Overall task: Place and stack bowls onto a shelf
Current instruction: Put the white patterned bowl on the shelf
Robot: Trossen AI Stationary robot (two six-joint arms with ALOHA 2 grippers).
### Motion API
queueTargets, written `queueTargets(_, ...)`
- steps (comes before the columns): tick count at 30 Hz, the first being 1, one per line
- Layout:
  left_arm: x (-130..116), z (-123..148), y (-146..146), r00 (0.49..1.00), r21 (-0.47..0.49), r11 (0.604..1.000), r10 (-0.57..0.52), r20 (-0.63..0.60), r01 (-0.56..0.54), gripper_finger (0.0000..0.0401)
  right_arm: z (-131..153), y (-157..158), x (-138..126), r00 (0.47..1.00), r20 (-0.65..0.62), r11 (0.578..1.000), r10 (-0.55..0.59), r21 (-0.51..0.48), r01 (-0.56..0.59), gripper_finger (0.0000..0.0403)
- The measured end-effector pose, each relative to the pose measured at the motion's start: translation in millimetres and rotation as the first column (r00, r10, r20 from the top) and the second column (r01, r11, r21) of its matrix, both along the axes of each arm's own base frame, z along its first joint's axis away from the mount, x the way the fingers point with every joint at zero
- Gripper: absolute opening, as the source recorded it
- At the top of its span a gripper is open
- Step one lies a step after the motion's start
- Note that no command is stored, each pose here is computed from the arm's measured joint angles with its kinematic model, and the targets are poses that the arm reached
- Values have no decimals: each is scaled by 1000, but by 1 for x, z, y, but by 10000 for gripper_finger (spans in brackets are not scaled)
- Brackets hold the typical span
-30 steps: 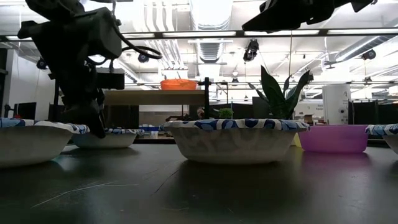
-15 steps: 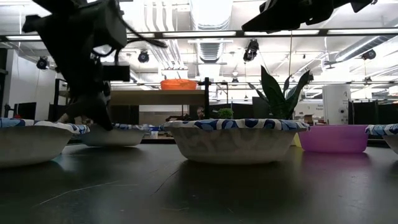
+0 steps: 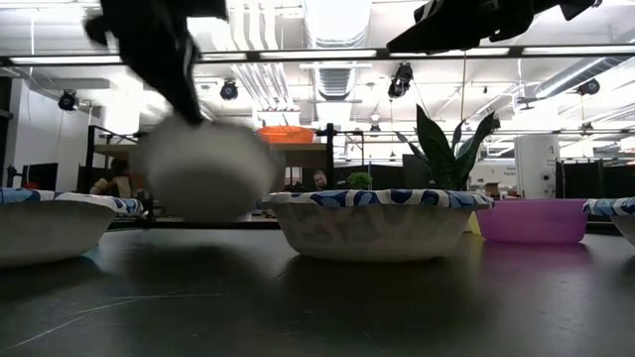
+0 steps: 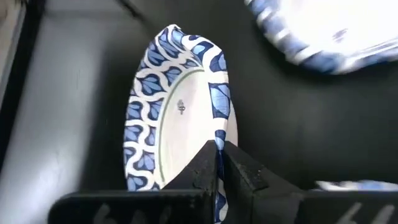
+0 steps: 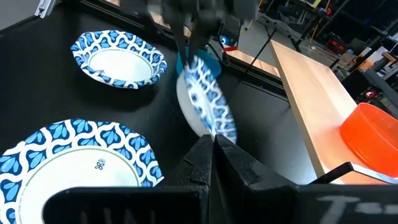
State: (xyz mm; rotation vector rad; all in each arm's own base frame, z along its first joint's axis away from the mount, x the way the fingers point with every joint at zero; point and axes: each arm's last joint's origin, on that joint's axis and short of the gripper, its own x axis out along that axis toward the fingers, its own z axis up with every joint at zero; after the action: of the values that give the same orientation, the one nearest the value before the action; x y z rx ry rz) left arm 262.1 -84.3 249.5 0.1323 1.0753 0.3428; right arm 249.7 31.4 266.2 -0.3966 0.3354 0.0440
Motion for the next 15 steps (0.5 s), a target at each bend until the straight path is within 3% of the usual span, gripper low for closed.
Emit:
queueTargets(5, 1, 58, -16, 996, 18, 998, -58, 68, 57, 0, 0, 0, 0, 1000, 0, 1000, 0, 0, 0, 9)
queueTargets(11, -17, 126, -8, 993, 234, 972, -33, 113, 5, 0, 0, 0, 0, 1000, 0, 1000, 0, 0, 0, 9)
queueTargets(15, -31, 142, 16, 991, 407, 905, 91, 101, -125, 0, 0, 0, 0, 1000, 0, 1000, 0, 0, 0, 9)
